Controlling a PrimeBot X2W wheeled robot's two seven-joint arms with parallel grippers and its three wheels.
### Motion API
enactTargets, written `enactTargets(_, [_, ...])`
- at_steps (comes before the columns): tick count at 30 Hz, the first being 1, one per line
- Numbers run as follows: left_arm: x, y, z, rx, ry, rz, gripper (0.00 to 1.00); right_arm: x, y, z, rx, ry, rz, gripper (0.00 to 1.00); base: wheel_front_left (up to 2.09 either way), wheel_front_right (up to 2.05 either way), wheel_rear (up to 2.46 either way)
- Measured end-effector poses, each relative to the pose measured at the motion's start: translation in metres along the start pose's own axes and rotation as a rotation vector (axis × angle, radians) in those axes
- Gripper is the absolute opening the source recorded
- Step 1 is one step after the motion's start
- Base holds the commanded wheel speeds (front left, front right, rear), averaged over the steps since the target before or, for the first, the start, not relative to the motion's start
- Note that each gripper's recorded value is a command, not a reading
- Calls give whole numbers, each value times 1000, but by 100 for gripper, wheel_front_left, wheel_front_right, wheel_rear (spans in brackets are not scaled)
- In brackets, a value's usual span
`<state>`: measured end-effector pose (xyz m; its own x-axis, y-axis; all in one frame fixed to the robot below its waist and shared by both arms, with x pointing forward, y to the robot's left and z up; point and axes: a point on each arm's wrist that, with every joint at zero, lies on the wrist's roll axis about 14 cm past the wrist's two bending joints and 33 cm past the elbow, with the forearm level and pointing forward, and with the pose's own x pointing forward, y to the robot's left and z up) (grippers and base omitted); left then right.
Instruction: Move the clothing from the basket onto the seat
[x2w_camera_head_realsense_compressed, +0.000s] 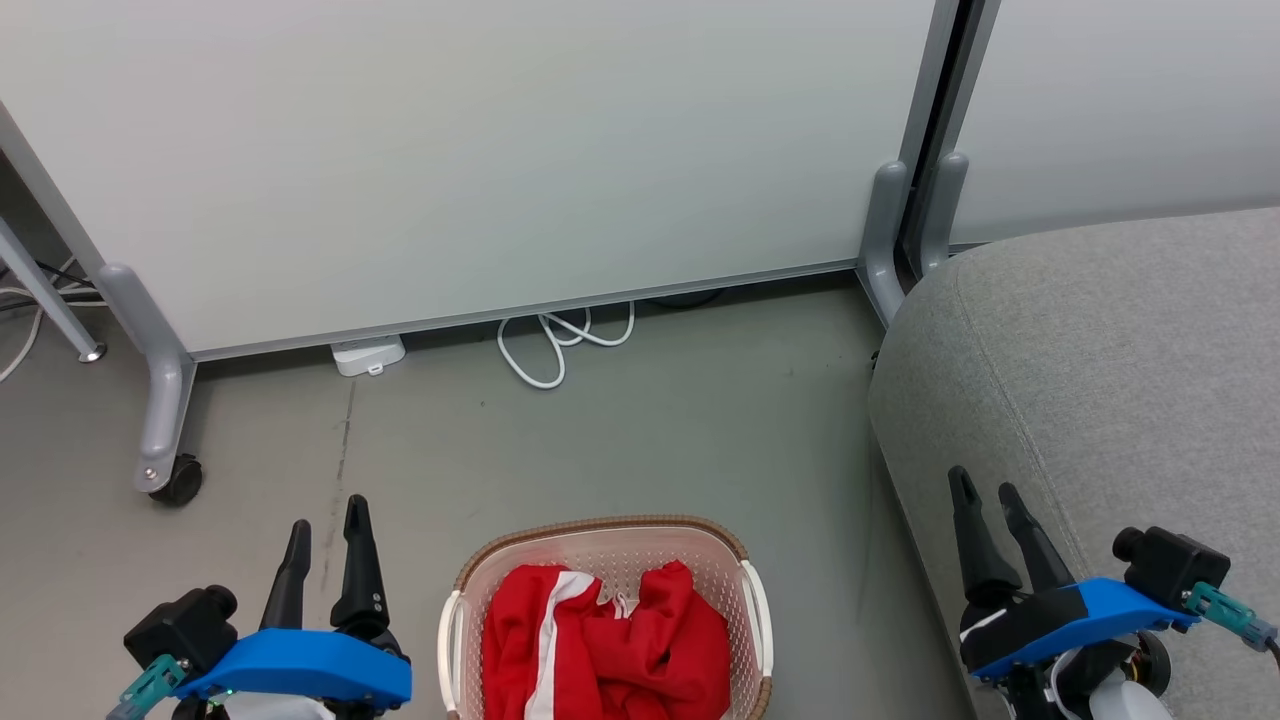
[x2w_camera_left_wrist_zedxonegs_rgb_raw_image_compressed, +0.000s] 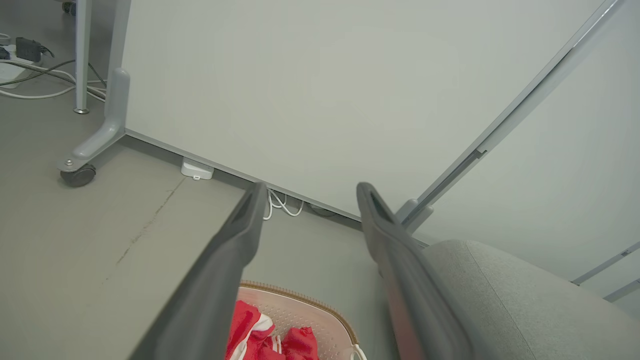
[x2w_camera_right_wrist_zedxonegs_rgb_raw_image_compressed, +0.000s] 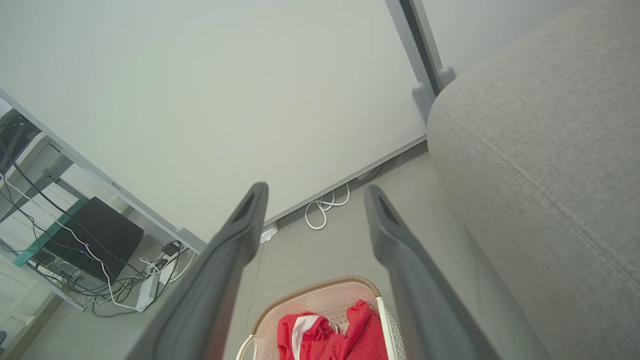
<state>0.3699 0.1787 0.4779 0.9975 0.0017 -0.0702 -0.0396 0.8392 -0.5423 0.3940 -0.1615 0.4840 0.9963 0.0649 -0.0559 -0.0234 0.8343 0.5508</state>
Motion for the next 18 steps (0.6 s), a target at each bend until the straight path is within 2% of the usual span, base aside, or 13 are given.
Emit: enactTargets(18, [-1,-8,-2,173,-12,-36,100,1,5,0,-184,-2,29,100,0,0,0])
